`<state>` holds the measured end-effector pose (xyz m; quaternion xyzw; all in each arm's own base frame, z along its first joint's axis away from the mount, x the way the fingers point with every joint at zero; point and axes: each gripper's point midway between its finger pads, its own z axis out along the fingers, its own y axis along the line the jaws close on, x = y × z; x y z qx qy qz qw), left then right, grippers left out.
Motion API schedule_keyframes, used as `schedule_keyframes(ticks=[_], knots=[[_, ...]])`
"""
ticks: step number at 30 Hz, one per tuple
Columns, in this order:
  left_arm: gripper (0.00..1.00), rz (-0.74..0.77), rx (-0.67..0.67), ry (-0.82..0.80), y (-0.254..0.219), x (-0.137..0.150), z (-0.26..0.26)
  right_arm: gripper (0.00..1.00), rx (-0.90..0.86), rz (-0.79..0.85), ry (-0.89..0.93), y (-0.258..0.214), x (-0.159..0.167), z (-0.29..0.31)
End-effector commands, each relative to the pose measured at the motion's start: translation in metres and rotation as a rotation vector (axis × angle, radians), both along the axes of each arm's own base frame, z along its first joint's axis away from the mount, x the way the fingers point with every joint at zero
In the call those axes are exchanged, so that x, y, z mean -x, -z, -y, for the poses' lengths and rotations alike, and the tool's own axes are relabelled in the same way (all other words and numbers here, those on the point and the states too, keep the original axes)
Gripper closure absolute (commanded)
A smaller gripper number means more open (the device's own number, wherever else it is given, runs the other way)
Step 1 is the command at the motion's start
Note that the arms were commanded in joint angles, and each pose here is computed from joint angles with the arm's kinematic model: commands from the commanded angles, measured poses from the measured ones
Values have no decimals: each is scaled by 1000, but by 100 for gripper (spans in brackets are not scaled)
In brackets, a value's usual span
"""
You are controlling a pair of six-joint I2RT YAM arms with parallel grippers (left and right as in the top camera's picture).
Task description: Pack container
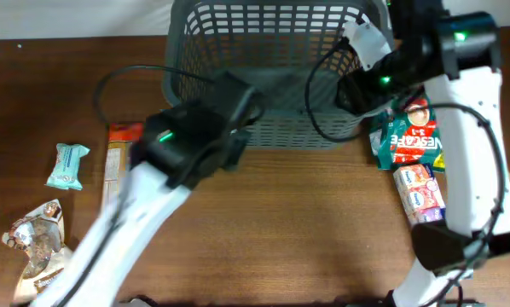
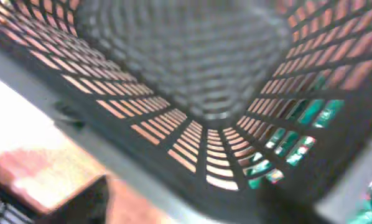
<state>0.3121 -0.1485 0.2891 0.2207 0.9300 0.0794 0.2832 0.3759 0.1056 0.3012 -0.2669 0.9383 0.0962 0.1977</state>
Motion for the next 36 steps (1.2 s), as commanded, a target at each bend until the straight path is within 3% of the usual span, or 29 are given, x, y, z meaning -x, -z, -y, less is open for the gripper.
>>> schedule_keyframes(ticks=[1,2,6,15,22,29,36], knots=[[27,164,50,-27,-65,28,-32,18,-5,121,4,-36,12,2],[16,234,6,-81,-84,45,-62,15,15,160,70,-49,16,12],[1,368,-83,-195,-115,65,-109,12,45,229,230,-77,40,37],[1,440,-198,-317,-130,79,-147,1,28,505,494,-157,137,90],[1,509,-8,-640,-132,86,-180,1,-28,696,791,-187,226,142],[1,642,155,-754,-155,114,-201,1,33,745,1019,-139,302,188],[1,768,162,-829,-176,142,-226,1,135,637,1131,-54,320,204]])
